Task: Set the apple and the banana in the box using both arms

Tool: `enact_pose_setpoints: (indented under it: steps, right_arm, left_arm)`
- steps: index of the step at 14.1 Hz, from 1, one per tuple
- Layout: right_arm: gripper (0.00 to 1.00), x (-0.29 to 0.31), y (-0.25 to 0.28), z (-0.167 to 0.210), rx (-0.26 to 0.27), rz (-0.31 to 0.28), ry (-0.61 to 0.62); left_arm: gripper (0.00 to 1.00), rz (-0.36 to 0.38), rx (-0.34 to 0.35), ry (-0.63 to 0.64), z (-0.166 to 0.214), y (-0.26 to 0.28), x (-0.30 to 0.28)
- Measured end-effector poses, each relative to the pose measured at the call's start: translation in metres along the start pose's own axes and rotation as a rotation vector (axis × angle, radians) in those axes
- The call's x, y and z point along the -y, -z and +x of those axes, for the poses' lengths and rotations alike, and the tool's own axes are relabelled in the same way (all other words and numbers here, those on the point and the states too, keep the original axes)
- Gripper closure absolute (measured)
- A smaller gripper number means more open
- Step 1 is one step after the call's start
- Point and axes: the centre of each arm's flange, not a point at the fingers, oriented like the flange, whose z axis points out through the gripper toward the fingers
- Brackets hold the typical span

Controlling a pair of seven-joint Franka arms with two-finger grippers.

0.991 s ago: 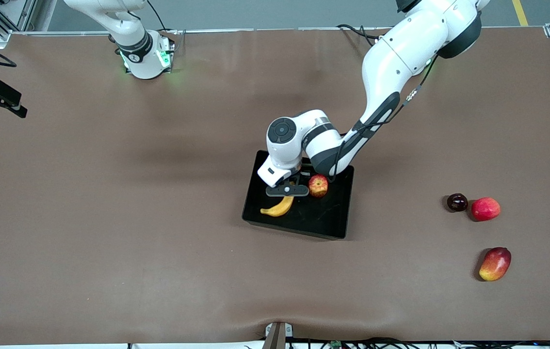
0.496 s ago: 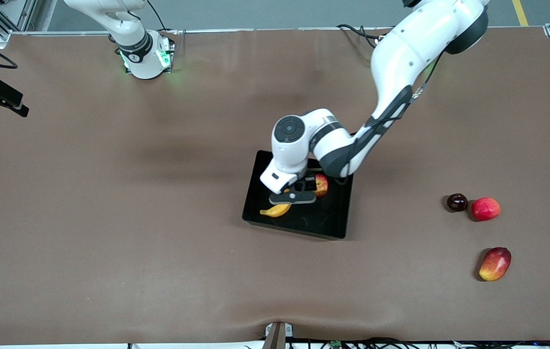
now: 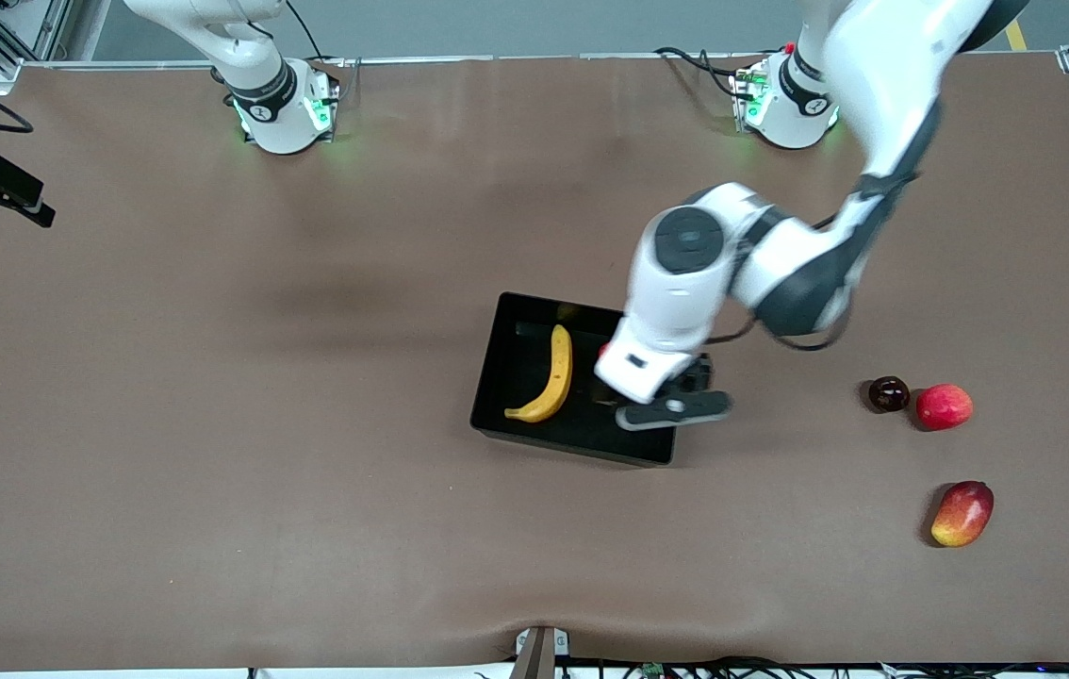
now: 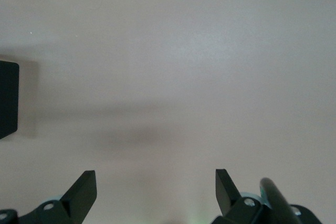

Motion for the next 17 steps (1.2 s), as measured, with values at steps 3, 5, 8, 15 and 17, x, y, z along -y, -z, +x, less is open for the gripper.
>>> enact_pose_setpoints:
  steps: [3, 5, 8, 15, 17]
  right_arm:
    - [0.00, 0.000, 0.000, 0.000, 0.000, 0.000, 0.000]
    - [0.00, 0.000, 0.000, 0.000, 0.000, 0.000, -0.001]
    - [0.00, 0.000, 0.000, 0.000, -0.001, 0.000, -0.001]
    - [0.00, -0.001, 0.000, 0.000, 0.000, 0.000, -0.009]
    - [0.00, -0.001, 0.000, 0.000, 0.000, 0.000, -0.010]
  left_arm:
    - [0.00, 0.048, -0.007, -0.011, 0.025, 0.043, 0.053]
    - [0.00, 0.094, -0.010, -0.001, 0.040, 0.066, 0.095]
    - [0.00, 0.137, -0.020, -0.056, 0.061, 0.100, 0.159]
    - [0.00, 0.146, 0.010, -0.061, 0.054, 0.160, 0.202]
    - [0.00, 0.134, 0.021, -0.103, 0.052, 0.184, 0.230]
